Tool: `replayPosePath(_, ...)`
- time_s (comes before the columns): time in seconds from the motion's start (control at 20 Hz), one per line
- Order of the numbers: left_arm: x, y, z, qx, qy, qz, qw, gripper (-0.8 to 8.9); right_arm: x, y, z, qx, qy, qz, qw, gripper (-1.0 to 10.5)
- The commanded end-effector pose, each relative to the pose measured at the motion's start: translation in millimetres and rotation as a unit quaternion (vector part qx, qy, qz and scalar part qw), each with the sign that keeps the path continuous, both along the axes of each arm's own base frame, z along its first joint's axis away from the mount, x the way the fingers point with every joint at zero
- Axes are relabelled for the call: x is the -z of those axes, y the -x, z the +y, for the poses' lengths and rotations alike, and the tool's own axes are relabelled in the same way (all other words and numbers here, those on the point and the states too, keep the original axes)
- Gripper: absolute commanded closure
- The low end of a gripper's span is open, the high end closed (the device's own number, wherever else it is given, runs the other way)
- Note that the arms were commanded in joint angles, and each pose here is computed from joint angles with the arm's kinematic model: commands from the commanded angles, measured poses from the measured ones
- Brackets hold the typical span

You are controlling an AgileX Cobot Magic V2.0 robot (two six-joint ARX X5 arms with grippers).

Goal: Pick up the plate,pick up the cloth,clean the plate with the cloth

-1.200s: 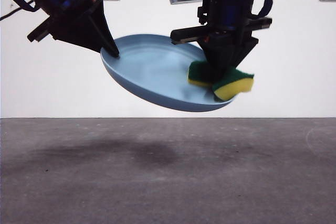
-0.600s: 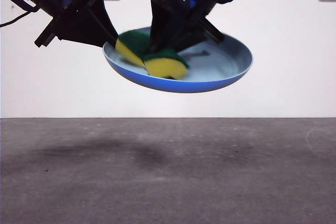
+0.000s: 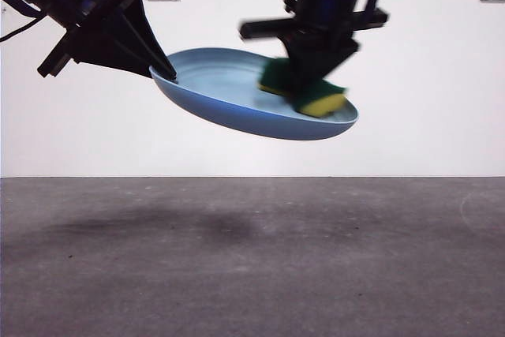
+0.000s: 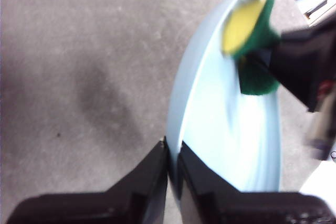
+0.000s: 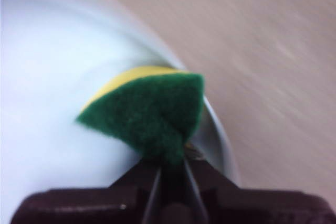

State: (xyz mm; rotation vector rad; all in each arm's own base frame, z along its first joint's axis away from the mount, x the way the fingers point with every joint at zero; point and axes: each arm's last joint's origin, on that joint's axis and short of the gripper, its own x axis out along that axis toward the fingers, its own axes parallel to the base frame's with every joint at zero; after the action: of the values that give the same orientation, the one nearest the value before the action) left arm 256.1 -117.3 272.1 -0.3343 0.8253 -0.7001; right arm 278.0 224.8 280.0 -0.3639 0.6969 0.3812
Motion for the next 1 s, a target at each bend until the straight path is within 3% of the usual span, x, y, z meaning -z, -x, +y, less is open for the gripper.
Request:
replayPosePath(0.05,-10.4,4.9,-7.6,0.054,0.027,-0.023,0.998,8.22,10.5,-0.6,10.5,-0.094,-0.092,0.068,0.989,9.6)
replayPosePath(0.1,-10.0,3.9,-6.6,0.04,0.011,-0.033,0.999,8.22,11.8,2.5,11.8,-0.129,-0.113,0.1,0.98,9.6)
replayPosePath(0.2,-8.4,1.6,-4.0,-0.003,-0.035,-0.053,0.998,8.22,16.9,9.0,9.5,-0.15,-0.113,0.156,0.97,9.6)
replayPosePath(0.4,1.4,-4.7,3.1,-0.091,-0.163,-0.083,0.979,8.22,18.9,26.3,-7.4,-0.121,-0.037,0.222,0.967,9.6)
replayPosePath(0.55,17.2,-14.4,5.5,-0.107,-0.205,-0.063,0.971,8.22,4.9,37.5,-19.0,-0.105,-0.012,0.215,0.971,9.6)
replayPosePath(0.75,54.2,-31.8,1.6,-0.107,-0.246,-0.009,0.963,8.22,-31.2,56.3,-34.9,-0.114,-0.046,0.165,0.979,9.6)
replayPosePath(1.0,95.1,-45.2,2.1,-0.129,-0.325,0.037,0.936,8.12,-75.8,87.7,-61.5,-0.125,-0.093,0.092,0.984,9.6)
